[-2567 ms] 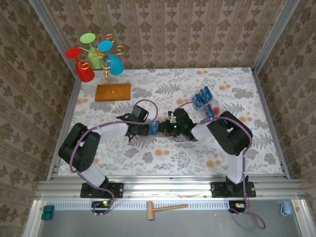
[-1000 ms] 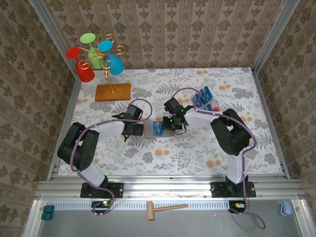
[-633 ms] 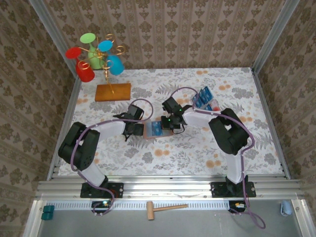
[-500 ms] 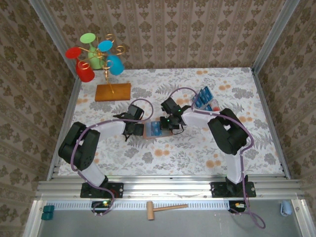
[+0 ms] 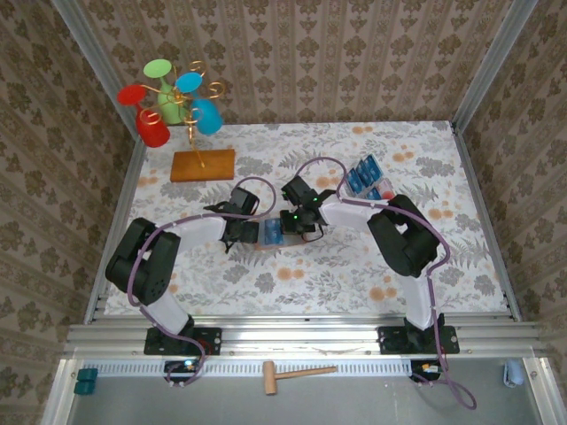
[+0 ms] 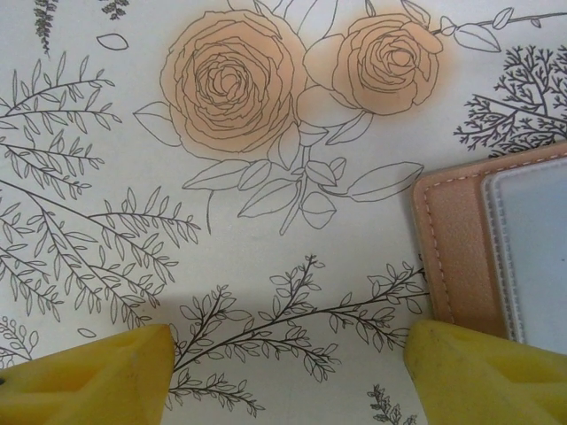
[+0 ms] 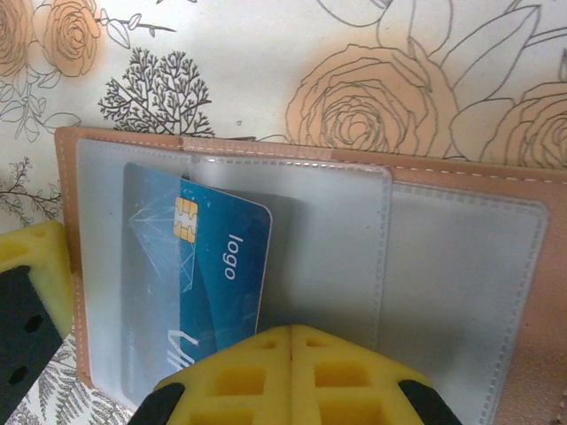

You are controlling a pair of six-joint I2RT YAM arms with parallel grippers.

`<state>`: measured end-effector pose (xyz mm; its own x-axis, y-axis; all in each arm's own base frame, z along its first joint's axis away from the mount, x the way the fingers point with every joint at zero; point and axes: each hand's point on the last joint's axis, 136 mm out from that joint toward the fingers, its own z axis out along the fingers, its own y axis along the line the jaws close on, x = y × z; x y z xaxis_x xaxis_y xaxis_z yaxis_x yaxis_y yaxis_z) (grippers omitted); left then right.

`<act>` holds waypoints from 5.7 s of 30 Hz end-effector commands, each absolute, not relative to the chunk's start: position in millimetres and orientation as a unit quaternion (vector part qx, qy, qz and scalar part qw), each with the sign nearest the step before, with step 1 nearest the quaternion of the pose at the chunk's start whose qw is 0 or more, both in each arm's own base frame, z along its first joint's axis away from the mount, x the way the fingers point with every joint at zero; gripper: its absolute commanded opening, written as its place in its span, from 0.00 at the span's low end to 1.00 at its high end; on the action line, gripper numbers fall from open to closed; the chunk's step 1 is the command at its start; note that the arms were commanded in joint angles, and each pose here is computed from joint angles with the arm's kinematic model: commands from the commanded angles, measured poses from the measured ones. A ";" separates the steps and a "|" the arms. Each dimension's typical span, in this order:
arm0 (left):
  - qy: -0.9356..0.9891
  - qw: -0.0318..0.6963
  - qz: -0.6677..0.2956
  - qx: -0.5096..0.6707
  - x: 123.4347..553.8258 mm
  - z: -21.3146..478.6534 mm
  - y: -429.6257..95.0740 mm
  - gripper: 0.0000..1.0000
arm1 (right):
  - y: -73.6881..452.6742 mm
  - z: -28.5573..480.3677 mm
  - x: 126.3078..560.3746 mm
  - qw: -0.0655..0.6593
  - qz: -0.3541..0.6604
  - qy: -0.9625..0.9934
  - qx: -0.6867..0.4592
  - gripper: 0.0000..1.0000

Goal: Put the credit cards into the card holder

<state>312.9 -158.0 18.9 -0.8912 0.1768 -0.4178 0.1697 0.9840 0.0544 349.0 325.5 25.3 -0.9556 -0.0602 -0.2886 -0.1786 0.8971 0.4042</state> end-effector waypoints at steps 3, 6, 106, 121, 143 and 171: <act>0.975 0.198 -0.005 0.104 306.6 6.7 -169.4 0.73 | 322.7 25.1 346.4 0.129 0.198 0.969 -0.077 0.05; 0.975 0.201 0.004 0.098 306.7 8.6 -163.9 0.73 | 317.1 30.4 351.3 0.136 0.191 0.969 -0.077 0.04; 0.975 0.213 -0.028 0.059 302.5 14.2 -141.4 0.71 | 354.1 47.1 347.8 0.127 0.303 0.944 -0.029 0.04; 0.975 0.212 -0.033 0.060 302.9 13.2 -143.3 0.70 | 348.9 25.3 348.9 0.114 0.283 0.952 -0.025 0.04; 0.974 0.213 -0.037 0.061 302.5 14.1 -145.8 0.70 | 359.3 35.2 347.5 0.110 0.299 0.947 -0.038 0.04; 0.962 0.250 -0.037 0.100 309.1 58.7 -180.5 0.72 | 293.5 52.7 365.6 0.130 0.257 0.956 -0.055 0.27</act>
<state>307.7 -183.9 58.6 -0.8477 0.1803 -0.4989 0.2334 0.9713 -0.0455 371.8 291.7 60.1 -0.9536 0.0062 -0.3009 -0.1501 0.8567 0.4936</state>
